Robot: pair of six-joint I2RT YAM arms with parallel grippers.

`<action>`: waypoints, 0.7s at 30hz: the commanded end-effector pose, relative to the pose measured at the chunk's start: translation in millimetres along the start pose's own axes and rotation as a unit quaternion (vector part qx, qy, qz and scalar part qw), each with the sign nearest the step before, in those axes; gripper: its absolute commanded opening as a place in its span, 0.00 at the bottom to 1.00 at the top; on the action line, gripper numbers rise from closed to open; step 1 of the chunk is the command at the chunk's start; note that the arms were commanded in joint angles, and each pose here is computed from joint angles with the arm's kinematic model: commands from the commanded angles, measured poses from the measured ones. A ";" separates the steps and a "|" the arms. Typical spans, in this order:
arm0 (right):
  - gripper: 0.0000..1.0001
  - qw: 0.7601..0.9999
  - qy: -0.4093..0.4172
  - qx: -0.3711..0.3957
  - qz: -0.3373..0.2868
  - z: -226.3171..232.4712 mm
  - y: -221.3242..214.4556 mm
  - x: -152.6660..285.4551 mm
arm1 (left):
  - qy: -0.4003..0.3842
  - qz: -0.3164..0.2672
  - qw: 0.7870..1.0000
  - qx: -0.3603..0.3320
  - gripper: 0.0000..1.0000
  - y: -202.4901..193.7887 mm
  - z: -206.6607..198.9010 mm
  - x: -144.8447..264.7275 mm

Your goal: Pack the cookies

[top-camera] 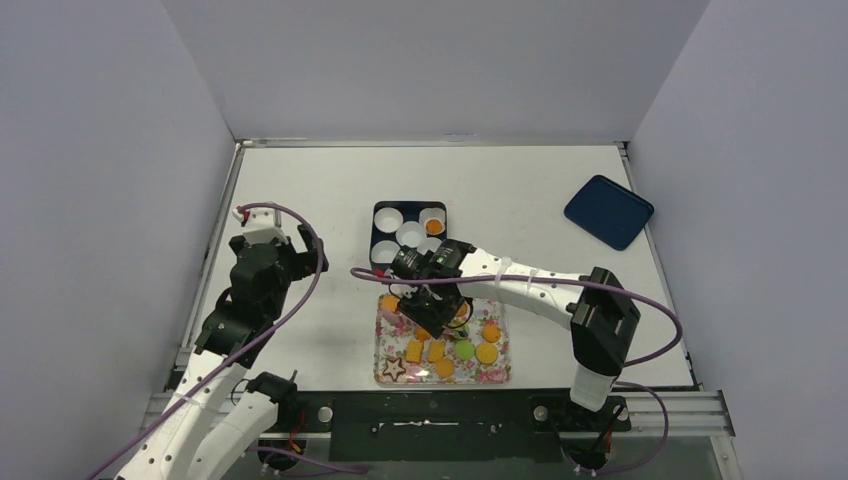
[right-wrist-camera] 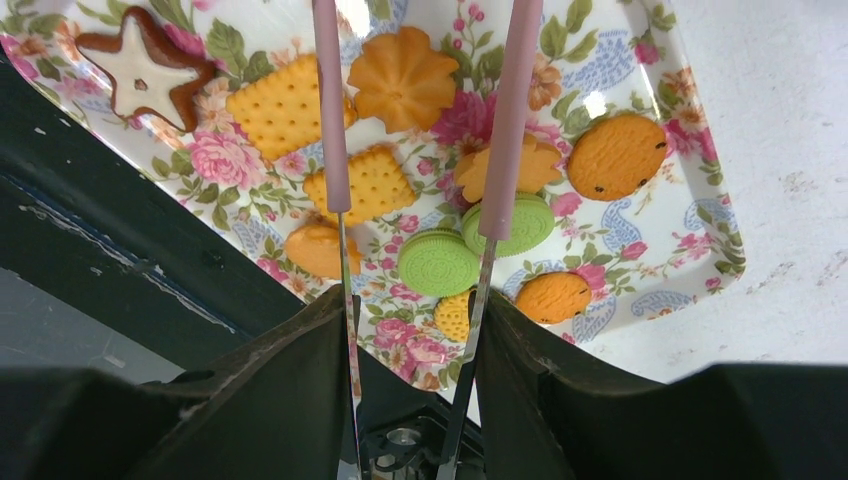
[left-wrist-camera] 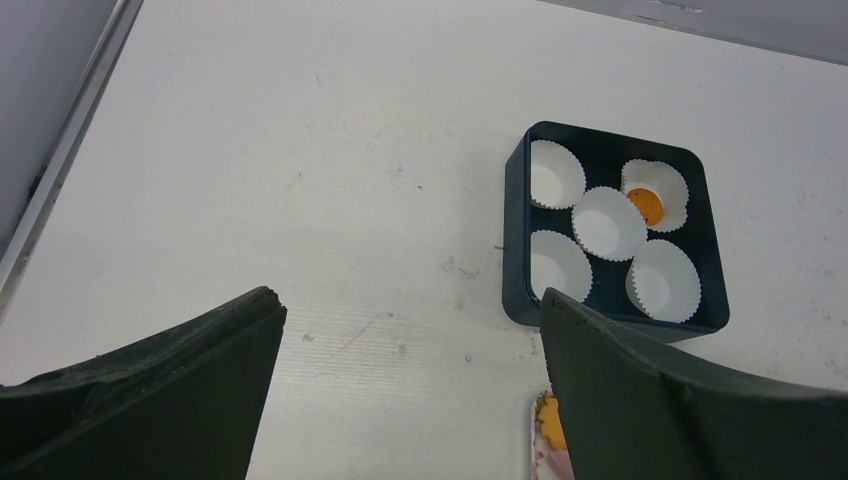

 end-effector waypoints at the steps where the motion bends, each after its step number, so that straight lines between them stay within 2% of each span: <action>1: 0.43 0.999 0.011 0.014 -0.037 6.7 18.1 7.3 | 0.008 -0.013 1.000 0.002 0.97 6.2 2.1 0.6; 14: 0.39 0.999 0.007 0.018 -0.038 4.1 30.2 3.7 | 0.007 -0.013 1.000 0.001 0.97 5.9 1.8 0.6; 21: 0.24 0.999 0.004 0.020 -0.046 1.7 27.2 17.1 | 0.007 -0.013 1.000 0.002 0.97 6.1 1.7 0.5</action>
Point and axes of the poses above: each gripper's point midway between its finger pads, its own x axis back along the fingers, its own z axis along the line the jaws close on, y = z × x, the point moved 10 cm from there along x, back along the fingers, and after that the axes turned 11 degrees about -x, right-handed, at the moved point
